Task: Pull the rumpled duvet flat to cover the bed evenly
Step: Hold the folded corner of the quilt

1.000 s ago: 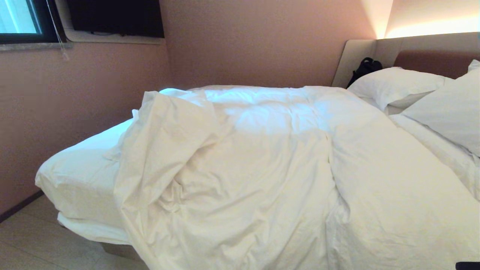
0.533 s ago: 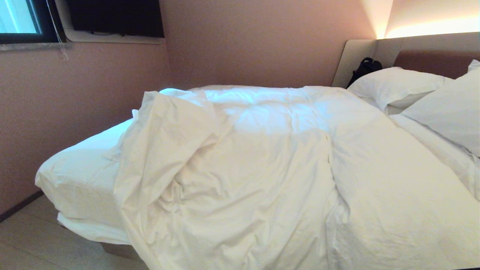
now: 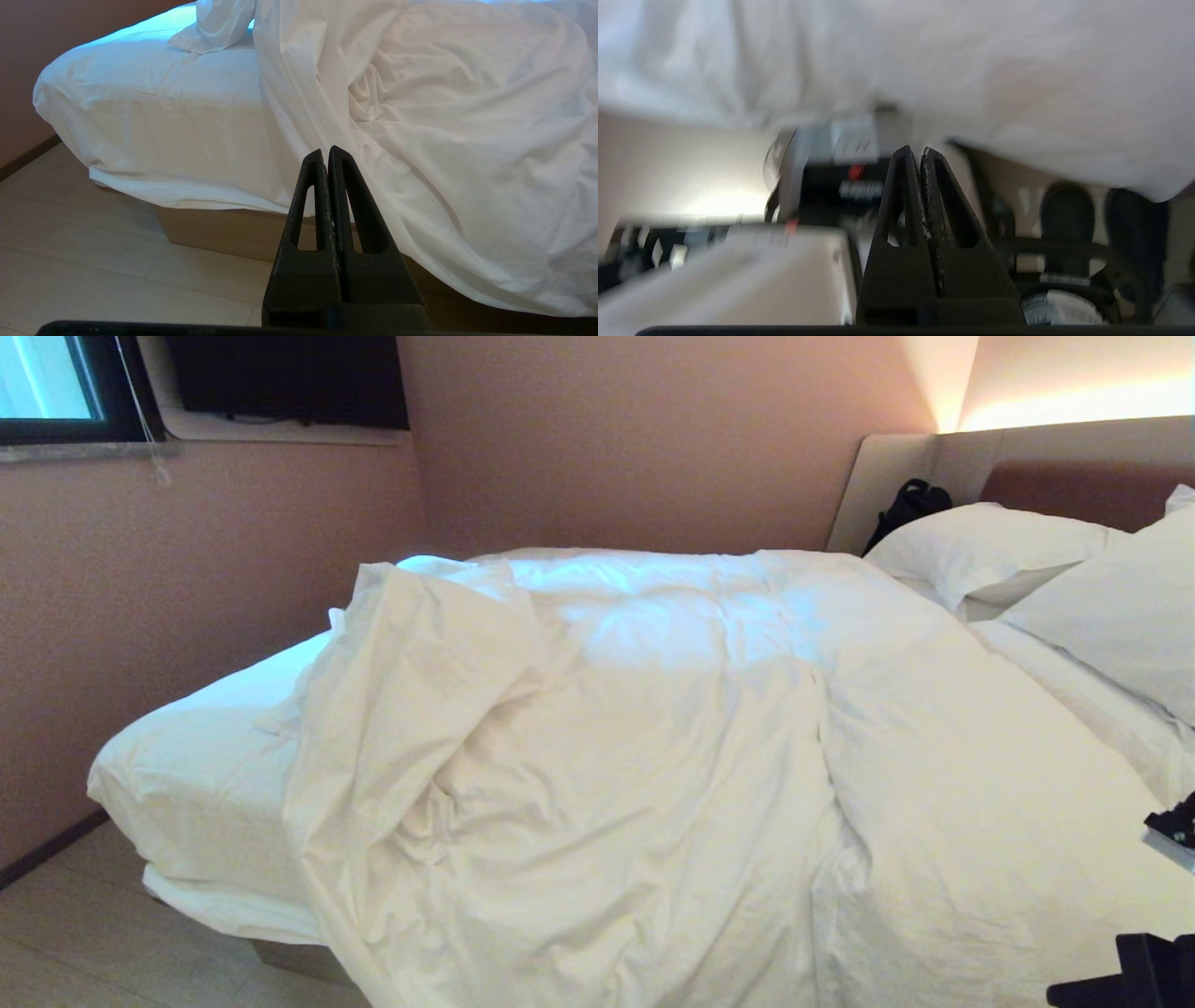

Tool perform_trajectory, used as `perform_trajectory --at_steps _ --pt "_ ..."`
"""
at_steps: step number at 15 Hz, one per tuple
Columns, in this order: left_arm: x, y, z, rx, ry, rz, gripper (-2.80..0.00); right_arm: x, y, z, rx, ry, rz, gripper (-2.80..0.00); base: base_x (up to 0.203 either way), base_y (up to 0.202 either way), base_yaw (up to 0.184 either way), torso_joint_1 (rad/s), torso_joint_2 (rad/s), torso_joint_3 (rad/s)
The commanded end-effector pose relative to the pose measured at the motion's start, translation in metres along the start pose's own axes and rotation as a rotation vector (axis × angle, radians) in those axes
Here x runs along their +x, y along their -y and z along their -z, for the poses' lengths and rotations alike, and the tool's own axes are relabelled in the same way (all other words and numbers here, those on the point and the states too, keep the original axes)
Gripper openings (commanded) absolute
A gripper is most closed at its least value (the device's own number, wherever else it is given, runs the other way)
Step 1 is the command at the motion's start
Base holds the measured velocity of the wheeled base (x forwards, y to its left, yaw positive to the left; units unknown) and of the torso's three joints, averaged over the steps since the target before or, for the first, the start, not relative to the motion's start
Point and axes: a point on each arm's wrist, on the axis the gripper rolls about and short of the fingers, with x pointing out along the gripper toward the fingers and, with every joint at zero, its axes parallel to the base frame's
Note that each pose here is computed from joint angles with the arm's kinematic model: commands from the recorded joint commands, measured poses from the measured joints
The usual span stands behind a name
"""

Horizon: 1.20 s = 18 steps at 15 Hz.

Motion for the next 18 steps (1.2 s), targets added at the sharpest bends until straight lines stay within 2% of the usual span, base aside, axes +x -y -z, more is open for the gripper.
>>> perform_trajectory --at_steps 1,3,7,9,11,14,16,18 --pt "0.000 0.000 0.000 0.000 0.000 0.000 -2.80 -0.003 0.003 -0.003 0.100 0.192 0.234 -2.80 0.000 0.000 0.000 0.000 0.00 0.000" --pt "0.000 0.000 0.000 0.000 0.000 0.000 -2.80 -0.012 0.005 0.002 0.094 0.246 0.233 -2.80 0.000 0.000 0.000 0.000 0.00 0.000" --pt "0.000 0.000 0.000 0.000 0.000 0.000 -2.80 -0.047 0.001 0.016 0.027 0.454 0.067 -2.80 0.000 0.000 0.000 0.000 0.00 0.000" --pt "0.000 0.000 0.000 0.000 0.000 0.000 -2.80 -0.053 0.001 0.020 0.012 0.470 -0.020 -2.80 0.000 0.000 0.000 0.000 0.00 0.000" --pt "0.000 0.000 0.000 0.000 0.000 0.000 -2.80 -0.066 0.003 0.031 -0.014 0.483 -0.147 -2.80 0.000 0.000 0.000 0.000 0.00 0.000" --pt "0.000 0.000 0.000 0.000 0.000 0.000 -2.80 -0.080 0.009 0.052 -0.113 0.503 -0.306 -2.80 0.000 0.000 0.000 0.000 0.00 0.000" --pt "0.000 0.000 0.000 0.000 0.000 0.000 -2.80 -0.079 0.013 0.059 -0.185 0.507 -0.312 -2.80 0.000 0.000 0.000 0.000 0.00 0.000" --pt "0.000 0.000 0.000 0.000 0.000 0.000 -2.80 -0.077 0.016 0.063 -0.194 0.516 -0.298 -2.80 0.000 0.000 0.000 0.000 0.00 0.000"
